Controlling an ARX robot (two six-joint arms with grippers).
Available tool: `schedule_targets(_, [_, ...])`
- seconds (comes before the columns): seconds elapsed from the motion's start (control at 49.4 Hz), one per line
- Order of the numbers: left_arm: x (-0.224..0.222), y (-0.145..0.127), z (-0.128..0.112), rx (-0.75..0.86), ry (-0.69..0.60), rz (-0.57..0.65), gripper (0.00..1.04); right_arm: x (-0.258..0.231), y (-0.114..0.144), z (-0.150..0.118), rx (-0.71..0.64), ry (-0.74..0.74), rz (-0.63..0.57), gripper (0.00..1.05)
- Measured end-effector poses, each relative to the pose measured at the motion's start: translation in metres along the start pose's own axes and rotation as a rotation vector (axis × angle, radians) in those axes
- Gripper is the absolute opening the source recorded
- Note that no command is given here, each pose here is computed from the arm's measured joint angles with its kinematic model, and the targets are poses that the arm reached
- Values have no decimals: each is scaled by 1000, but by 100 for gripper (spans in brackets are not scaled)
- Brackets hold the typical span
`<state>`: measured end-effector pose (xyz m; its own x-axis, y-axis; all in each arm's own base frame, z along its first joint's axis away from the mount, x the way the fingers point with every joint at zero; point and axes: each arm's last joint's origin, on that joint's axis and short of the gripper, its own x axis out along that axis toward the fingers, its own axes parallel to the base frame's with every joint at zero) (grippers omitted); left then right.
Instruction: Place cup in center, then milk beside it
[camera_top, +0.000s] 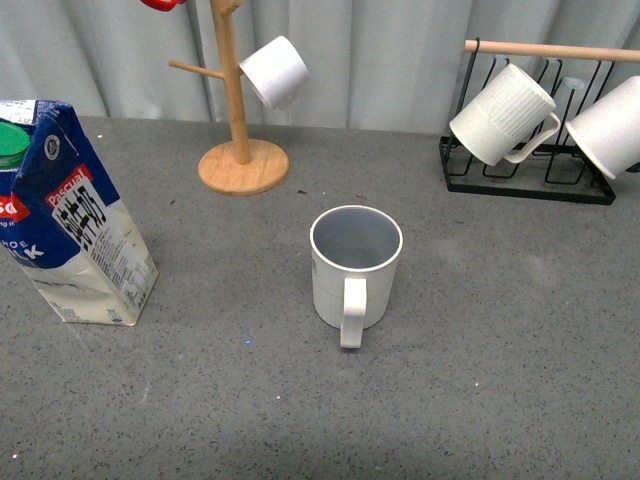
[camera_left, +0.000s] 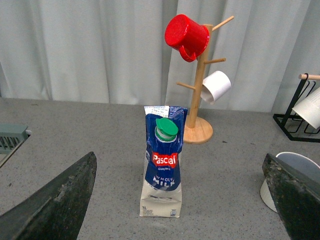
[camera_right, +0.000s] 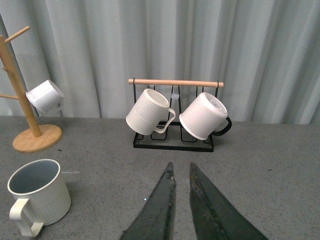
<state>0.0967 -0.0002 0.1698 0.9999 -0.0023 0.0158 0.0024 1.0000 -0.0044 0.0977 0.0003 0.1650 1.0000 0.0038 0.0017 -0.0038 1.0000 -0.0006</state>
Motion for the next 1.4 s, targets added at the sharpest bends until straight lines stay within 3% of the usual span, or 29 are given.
schedule_targets(0.162, [0,0,0,0,0,0,98,0,0,0,0,0,0,38])
schedule_targets(0.324, [0,0,0,0,0,0,98,0,0,0,0,0,0,72])
schedule_targets(0.486, [0,0,0,0,0,0,98,0,0,0,0,0,0,96])
schedule_targets(0.77, [0,0,0,0,0,1,98,0,0,0,1,0,0,95])
schedule_targets(0.912, [11,3,-7,-38,158,158,98,0,0,0,1,-1,0,95])
schedule_targets(1.155, [67,1,-1,-90,154,83,98,0,0,0,1,-2,0,95])
schedule_targets(1.398, [100,-14,-46,-74,320,20,98,0,0,0,1,-1,0,95])
